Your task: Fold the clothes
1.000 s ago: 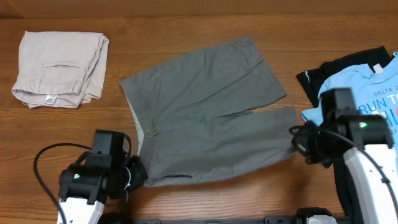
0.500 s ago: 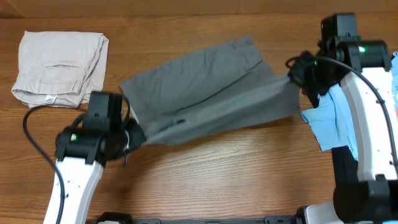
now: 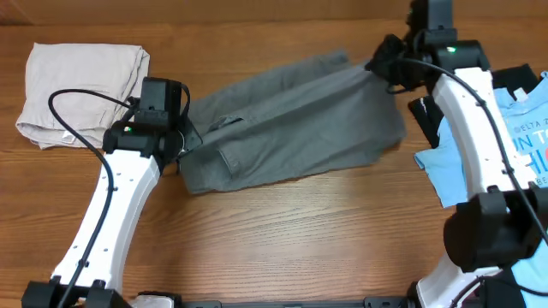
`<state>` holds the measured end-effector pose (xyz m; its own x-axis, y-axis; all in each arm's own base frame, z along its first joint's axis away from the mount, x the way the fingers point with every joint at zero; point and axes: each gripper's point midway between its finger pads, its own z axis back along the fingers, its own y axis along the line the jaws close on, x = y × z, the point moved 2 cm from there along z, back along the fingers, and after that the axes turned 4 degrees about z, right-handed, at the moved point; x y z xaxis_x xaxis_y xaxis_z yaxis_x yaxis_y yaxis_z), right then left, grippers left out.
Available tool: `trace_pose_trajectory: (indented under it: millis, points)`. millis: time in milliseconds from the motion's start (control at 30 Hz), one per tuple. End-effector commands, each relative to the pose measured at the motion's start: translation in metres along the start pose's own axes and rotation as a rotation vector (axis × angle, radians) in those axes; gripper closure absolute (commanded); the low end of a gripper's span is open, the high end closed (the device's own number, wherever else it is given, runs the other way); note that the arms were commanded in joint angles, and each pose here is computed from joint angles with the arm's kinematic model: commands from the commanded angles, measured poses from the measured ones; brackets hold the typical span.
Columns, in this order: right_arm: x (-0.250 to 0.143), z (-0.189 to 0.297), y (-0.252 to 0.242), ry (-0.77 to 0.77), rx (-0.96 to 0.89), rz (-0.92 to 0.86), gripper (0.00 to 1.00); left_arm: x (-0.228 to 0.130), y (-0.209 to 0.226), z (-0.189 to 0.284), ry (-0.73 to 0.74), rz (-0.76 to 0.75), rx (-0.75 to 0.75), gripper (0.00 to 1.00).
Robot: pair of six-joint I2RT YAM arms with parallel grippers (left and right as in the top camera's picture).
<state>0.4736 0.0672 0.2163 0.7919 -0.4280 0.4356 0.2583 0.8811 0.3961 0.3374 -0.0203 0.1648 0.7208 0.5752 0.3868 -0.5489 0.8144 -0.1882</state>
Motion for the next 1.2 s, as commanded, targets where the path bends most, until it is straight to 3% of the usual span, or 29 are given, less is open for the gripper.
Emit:
trace_pose_trajectory:
  millis: [0, 400, 867, 933, 967, 1033, 1067, 1100, 1133, 1167]
  points:
    - [0.014, -0.015, 0.016, -0.061, 0.025, 0.044, 0.96, 0.025, 0.018, -0.003, -0.084, 0.051, 0.079, 0.96]
    - [0.020, -0.069, 0.026, -0.096, 0.058, 0.143, 0.96, 0.044, 0.026, -0.019, -0.113, 0.105, 0.082, 0.96]
    - [0.023, -0.123, 0.059, -0.185, 0.150, 0.202, 0.96, 0.075, 0.012, -0.094, -0.213, 0.105, 0.109, 0.94]
    - [0.017, -0.133, 0.058, -0.172, 0.147, 0.205, 0.91, 0.079, 0.008, -0.102, -0.227, 0.092, 0.097, 0.85]
    - [0.014, -0.140, 0.058, -0.164, 0.145, 0.207, 0.82, 0.081, 0.007, -0.106, -0.236, 0.092, 0.092, 0.71]
    - [0.011, -0.148, 0.057, -0.161, 0.145, 0.209, 0.80, 0.087, 0.003, -0.108, -0.258, 0.078, 0.078, 0.67]
    - [0.011, -0.153, 0.056, -0.164, 0.147, 0.209, 0.71, 0.092, 0.000, -0.107, -0.278, 0.070, 0.064, 0.51]
    - [0.012, -0.156, 0.056, -0.169, 0.150, 0.210, 0.56, 0.097, -0.003, -0.106, -0.298, 0.057, 0.044, 0.29]
    - [0.014, -0.155, 0.058, -0.181, 0.159, 0.212, 0.52, 0.102, -0.008, -0.103, -0.310, 0.032, 0.023, 0.19]
    - [0.016, -0.155, 0.061, -0.190, 0.172, 0.230, 0.50, 0.105, -0.013, -0.099, -0.314, 0.006, 0.009, 0.18]
